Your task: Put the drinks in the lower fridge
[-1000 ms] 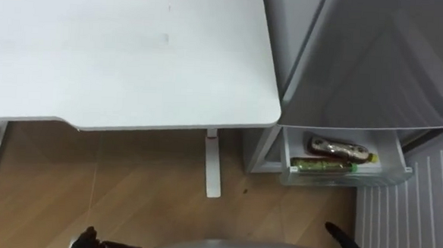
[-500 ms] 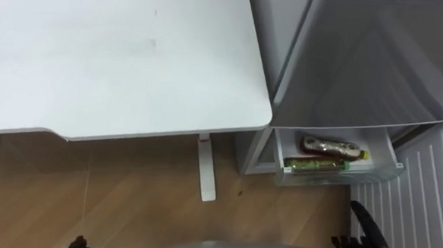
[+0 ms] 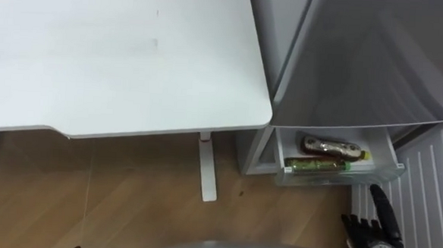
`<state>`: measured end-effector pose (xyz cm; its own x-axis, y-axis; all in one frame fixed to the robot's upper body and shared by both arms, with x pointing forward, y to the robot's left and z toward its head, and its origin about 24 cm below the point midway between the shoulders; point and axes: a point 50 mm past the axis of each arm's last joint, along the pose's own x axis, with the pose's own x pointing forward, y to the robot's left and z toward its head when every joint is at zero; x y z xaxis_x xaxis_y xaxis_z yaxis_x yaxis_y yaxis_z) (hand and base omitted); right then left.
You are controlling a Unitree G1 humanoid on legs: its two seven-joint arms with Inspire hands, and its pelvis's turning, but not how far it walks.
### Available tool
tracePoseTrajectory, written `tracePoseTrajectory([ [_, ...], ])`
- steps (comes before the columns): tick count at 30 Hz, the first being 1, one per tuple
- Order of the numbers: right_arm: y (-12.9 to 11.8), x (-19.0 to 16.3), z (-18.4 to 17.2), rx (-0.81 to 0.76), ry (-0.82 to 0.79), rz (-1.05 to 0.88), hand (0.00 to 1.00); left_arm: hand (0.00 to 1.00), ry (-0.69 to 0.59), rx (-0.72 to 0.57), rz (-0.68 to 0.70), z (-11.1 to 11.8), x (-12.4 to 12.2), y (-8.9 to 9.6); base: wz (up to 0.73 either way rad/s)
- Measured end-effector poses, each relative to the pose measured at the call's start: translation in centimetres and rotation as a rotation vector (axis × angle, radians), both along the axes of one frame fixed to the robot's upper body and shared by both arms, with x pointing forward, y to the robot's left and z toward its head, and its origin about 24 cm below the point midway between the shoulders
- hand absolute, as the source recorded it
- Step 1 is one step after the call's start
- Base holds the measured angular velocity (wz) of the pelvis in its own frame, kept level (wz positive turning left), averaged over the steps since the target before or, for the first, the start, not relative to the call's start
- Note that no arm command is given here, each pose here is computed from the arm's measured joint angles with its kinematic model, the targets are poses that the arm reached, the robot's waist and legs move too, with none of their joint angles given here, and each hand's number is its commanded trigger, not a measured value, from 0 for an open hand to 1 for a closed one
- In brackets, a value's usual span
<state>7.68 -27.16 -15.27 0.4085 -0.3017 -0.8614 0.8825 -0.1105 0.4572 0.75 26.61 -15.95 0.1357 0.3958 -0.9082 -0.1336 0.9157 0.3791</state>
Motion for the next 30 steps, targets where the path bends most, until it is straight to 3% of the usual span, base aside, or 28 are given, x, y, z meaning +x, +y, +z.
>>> tracePoseTrajectory([
  [8, -0.2, 1.1, 0.4, -0.017, -0.047, 0.002, 0.00, 0.00, 0.009, 0.017, -0.047, 0.2, 0.2, 0.5, 0.08],
  [19, 0.5, 9.1, 2.6, -0.036, -0.236, 0.079, 0.00, 0.00, -0.098, 0.010, -0.186, 0.6, 5.7, 0.1, 0.14],
  [30, -2.9, 12.7, 5.7, -0.123, -0.278, 0.063, 0.00, 0.00, -0.036, 0.026, -0.256, 0.6, 5.5, 0.6, 0.11],
])
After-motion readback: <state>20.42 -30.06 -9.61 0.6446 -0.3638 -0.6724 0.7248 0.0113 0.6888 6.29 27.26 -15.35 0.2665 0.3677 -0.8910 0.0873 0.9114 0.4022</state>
